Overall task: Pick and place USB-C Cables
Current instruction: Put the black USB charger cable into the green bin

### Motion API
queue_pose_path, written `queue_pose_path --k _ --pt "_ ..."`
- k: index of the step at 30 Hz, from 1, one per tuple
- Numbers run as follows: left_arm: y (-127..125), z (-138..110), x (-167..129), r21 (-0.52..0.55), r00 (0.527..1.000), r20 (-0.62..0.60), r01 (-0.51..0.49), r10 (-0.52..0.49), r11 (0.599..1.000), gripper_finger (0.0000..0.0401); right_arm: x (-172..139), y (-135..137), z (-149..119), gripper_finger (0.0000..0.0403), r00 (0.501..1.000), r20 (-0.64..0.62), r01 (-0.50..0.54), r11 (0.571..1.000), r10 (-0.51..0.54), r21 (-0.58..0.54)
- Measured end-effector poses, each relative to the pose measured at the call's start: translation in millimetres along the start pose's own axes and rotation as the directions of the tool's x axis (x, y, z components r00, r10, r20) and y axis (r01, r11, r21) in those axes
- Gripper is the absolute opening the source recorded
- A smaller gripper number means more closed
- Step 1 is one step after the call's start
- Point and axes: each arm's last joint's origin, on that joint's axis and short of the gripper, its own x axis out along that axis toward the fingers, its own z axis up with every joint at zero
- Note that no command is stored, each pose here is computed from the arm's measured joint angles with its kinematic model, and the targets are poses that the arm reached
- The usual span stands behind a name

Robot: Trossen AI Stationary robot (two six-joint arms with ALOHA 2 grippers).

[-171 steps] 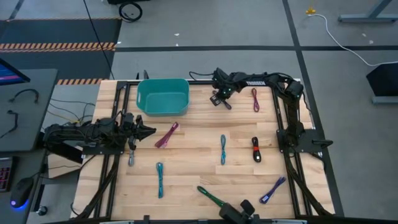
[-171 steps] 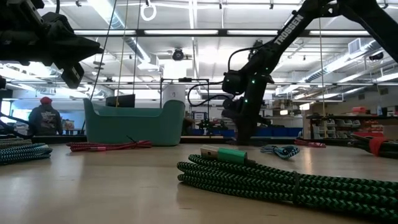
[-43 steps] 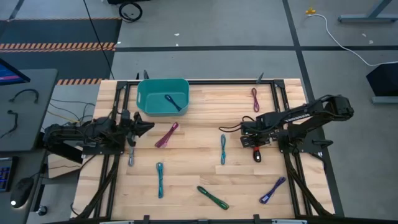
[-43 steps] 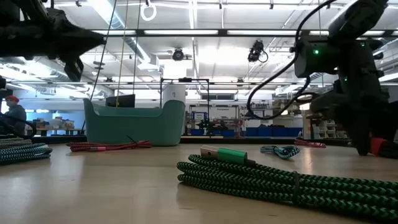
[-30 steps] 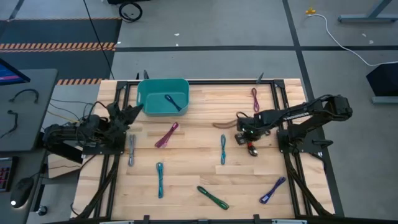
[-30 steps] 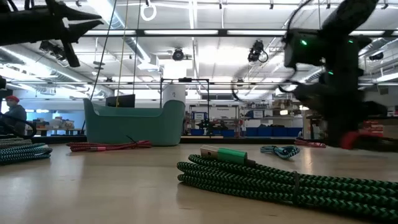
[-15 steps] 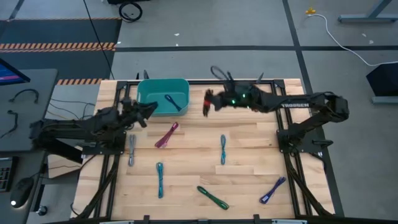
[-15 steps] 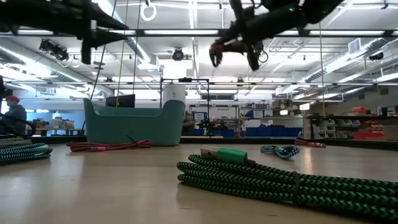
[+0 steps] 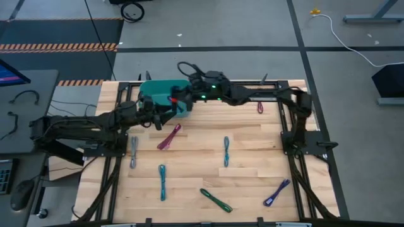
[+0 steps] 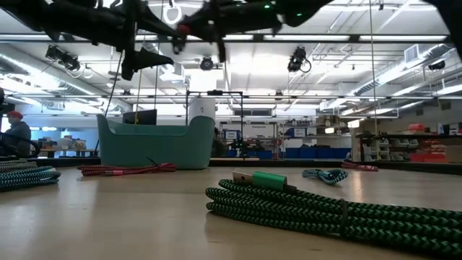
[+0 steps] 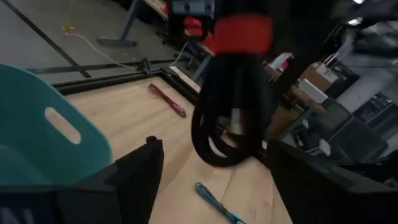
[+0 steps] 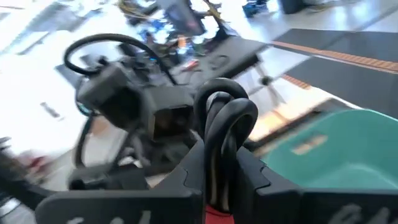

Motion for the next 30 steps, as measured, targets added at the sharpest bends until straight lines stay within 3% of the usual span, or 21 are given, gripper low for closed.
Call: queue_pose_path --k 4,8,16,23,30 --pt "-2 3 1 0.076 1.000 0.013 0.008 -0.009 0.997 0.0291 20 3 5 0.0039 0.993 -0.029 -0.114 0.993 0.114 -0.008" --pt "-3 4 1 0.100 0.999 0.026 0.019 -0.021 0.995 0.0256 26 4 5 0.0040 0.991 -0.031 -0.130 0.992 0.130 0.003" --pt "-4 5 1 0.160 0.999 0.034 0.026 -0.032 0.987 0.0085 27 1 2 0.0058 0.992 -0.065 -0.109 0.994 0.110 0.017" --pt "-2 2 1 0.164 1.000 0.004 0.016 -0.016 0.986 0.0074 16 -14 11 0.0111 0.979 -0.150 -0.134 0.989 0.142 0.062" --pt "5 -2 1 0.143 0.997 -0.035 -0.069 0.074 0.987 0.0057 -26 -31 43 0.0172 0.959 -0.262 -0.080 0.991 0.105 0.105"
